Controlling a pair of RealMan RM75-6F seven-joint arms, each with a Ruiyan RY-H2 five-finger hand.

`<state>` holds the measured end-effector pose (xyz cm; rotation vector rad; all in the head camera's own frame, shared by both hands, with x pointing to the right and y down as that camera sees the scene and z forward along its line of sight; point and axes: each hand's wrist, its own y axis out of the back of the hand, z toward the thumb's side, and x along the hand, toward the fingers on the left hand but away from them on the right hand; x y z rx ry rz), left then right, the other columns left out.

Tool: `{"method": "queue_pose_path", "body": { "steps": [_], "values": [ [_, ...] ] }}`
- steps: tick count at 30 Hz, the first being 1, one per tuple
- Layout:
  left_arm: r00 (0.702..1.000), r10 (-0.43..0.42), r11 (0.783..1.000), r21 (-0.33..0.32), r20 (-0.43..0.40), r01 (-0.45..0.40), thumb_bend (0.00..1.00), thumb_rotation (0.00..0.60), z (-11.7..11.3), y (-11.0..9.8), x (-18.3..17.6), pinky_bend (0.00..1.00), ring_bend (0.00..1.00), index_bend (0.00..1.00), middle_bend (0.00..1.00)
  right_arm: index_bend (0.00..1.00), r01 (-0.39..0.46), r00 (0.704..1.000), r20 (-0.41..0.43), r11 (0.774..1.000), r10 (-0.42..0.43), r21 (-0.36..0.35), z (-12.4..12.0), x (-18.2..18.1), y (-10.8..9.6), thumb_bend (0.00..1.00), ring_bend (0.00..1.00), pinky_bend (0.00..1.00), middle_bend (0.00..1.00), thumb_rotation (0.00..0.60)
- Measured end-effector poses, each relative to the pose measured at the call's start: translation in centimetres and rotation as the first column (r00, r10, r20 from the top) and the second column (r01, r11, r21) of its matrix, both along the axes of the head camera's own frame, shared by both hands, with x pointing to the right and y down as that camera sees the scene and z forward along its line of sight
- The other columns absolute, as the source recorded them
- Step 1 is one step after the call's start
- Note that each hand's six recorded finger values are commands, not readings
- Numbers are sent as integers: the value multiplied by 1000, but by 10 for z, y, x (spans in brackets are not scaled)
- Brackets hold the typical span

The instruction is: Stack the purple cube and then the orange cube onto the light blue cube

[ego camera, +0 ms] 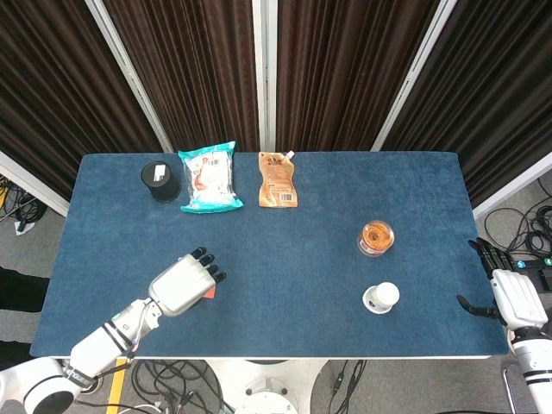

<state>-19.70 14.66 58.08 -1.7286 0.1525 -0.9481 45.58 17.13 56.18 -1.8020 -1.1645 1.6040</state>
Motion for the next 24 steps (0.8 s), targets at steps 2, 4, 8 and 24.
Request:
{"method": "queue_pose_path", "body": {
  "steps": [2, 4, 8, 24],
  "values": [
    [1000, 8, 1000, 11, 21, -8, 282, 600, 0, -3, -2, 308, 349, 470, 621, 0, 1, 1000, -1, 1000, -1, 0, 0, 0, 0, 151, 0, 0, 0, 600],
    [998, 33, 999, 27, 47, -34, 282, 600, 1, -4, -4, 308, 349, 470, 621, 0, 4, 1000, -2, 1000, -4, 1, 0, -1, 0, 150, 0, 0, 0, 600],
    [994, 65, 997, 38, 93, -69, 282, 600, 10, -7, -10, 307, 354, 474, 623, 0, 9, 1000, -3, 1000, -9, 14, -3, -3, 1, 151, 0, 0, 0, 600],
    [984, 105, 993, 33, 141, -111, 282, 600, 26, -27, -19, 302, 361, 476, 627, 0, 6, 1000, -18, 1000, -6, 9, 1, -3, 1, 152, 0, 0, 0, 600]
  ]
}}
